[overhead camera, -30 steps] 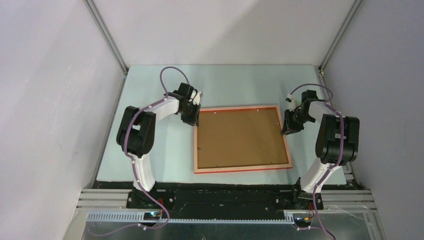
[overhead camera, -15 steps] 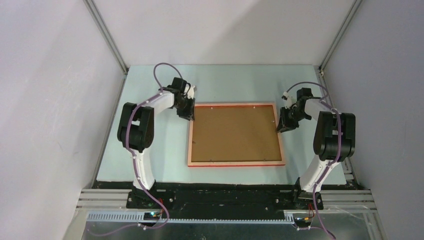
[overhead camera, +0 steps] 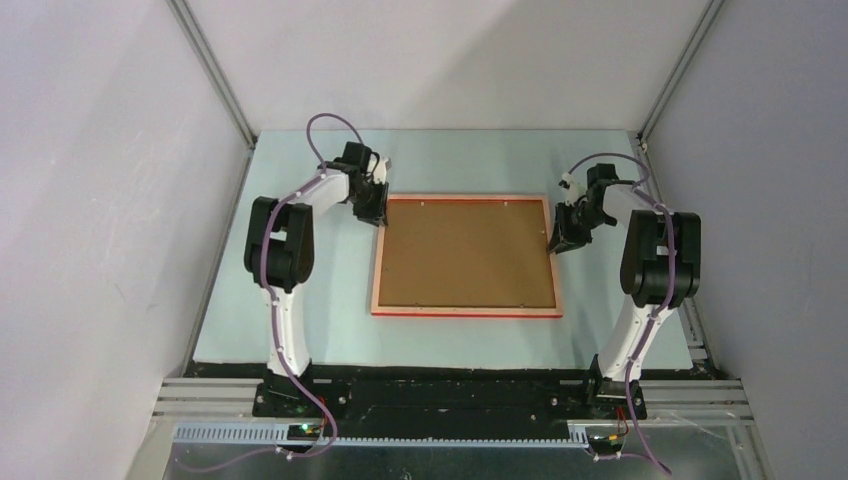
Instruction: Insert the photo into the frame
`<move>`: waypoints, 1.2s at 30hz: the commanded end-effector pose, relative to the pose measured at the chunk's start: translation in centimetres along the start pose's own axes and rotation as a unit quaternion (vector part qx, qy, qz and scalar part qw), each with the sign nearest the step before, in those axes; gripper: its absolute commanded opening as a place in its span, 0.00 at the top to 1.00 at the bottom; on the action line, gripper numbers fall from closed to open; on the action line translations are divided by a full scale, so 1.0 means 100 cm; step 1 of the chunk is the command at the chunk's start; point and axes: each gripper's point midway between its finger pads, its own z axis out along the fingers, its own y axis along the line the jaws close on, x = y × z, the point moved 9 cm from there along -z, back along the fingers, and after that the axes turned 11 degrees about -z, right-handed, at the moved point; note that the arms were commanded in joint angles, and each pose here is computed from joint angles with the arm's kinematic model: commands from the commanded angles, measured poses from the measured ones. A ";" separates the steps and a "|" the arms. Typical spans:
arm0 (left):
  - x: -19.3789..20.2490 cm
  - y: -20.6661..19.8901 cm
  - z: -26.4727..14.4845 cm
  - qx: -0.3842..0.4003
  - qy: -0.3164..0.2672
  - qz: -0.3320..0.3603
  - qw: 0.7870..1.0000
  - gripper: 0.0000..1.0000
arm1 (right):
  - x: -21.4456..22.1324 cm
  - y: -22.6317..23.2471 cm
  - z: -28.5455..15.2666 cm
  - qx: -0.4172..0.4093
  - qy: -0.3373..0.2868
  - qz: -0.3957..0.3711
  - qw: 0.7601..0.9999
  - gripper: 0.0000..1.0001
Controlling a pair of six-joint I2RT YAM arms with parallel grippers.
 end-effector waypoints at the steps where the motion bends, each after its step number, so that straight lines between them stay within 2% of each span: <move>1: -0.025 -0.011 -0.004 0.027 -0.037 -0.003 0.999 1.00 | -0.031 -0.002 0.007 -0.004 -0.045 -0.028 0.999 1.00; 9: -0.043 -0.009 0.001 0.017 -0.055 -0.023 0.998 0.96 | -0.050 -0.007 0.011 -0.009 -0.055 -0.027 0.998 0.95; 11: -0.047 -0.007 0.001 0.012 -0.061 -0.025 0.998 0.94 | -0.053 -0.008 0.012 -0.009 -0.057 -0.026 0.998 0.93; 13: -0.051 -0.005 0.000 0.007 -0.066 -0.027 0.997 0.89 | -0.055 -0.007 0.012 -0.009 -0.058 -0.027 0.998 0.85; 15: -0.053 -0.004 -0.002 0.004 -0.071 -0.028 0.997 0.80 | -0.057 -0.006 0.010 -0.004 -0.061 -0.030 0.998 0.77; 16: -0.054 -0.003 -0.003 0.002 -0.072 -0.028 0.997 0.71 | -0.058 -0.006 0.006 0.000 -0.064 -0.032 0.997 0.74; 20: -0.055 -0.002 -0.017 -0.009 -0.087 -0.014 0.996 0.48 | -0.062 -0.002 -0.013 0.019 -0.082 -0.049 0.995 0.51; 21: -0.056 -0.001 -0.023 -0.010 -0.093 -0.012 0.996 0.44 | -0.062 -0.002 -0.018 0.024 -0.085 -0.055 0.995 0.43; 23: -0.059 -0.001 -0.038 -0.012 -0.108 -0.007 0.994 0.28 | -0.064 0.004 -0.035 0.038 -0.100 -0.070 0.992 0.32; 27: -0.062 -0.001 -0.070 -0.012 -0.141 0.001 0.990 0.10 | -0.060 0.013 -0.058 0.055 -0.119 -0.102 0.986 0.22; 29: -0.060 -0.002 -0.085 -0.014 -0.154 0.011 0.988 0.02 | -0.056 0.019 -0.067 0.064 -0.123 -0.116 0.984 0.19; 36: -0.038 -0.009 -0.128 -0.005 -0.179 0.056 0.982 0.00 | -0.035 0.050 -0.079 0.092 -0.112 -0.185 0.972 0.14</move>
